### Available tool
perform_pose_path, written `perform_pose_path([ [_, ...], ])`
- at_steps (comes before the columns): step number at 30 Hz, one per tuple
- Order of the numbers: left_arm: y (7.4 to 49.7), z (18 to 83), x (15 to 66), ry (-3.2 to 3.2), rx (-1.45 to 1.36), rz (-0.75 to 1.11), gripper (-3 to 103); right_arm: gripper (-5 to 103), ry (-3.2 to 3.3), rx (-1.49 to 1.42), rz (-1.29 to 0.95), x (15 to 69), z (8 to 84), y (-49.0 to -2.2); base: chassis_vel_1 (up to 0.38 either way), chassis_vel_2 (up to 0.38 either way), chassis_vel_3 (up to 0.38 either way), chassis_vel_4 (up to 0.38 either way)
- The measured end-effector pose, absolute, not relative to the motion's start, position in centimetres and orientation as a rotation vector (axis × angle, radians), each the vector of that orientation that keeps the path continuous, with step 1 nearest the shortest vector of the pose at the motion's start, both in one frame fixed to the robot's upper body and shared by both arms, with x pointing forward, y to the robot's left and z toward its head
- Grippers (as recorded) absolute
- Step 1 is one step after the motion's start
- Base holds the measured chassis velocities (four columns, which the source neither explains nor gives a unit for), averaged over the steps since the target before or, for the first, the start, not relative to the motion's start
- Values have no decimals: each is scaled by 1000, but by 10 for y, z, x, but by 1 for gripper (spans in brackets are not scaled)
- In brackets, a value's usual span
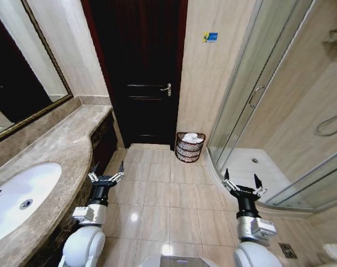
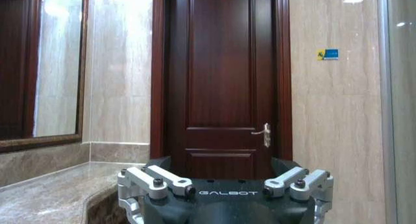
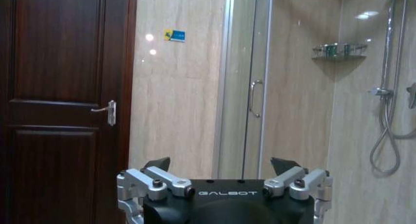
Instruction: Discard the used towel into the hamper.
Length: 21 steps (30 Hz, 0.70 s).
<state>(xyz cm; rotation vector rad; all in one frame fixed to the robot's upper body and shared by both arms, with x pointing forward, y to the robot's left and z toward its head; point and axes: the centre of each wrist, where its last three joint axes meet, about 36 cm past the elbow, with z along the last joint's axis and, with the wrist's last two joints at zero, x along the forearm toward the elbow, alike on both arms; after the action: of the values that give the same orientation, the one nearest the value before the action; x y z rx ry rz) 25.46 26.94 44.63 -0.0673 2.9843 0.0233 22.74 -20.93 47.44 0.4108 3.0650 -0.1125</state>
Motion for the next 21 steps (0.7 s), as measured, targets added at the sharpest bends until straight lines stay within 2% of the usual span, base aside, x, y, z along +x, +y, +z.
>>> perform_pose_path([
  [21,269,446,255,2984,-67,23,100,100,3065,411,-113,227,474,-209,0,0,0,0],
])
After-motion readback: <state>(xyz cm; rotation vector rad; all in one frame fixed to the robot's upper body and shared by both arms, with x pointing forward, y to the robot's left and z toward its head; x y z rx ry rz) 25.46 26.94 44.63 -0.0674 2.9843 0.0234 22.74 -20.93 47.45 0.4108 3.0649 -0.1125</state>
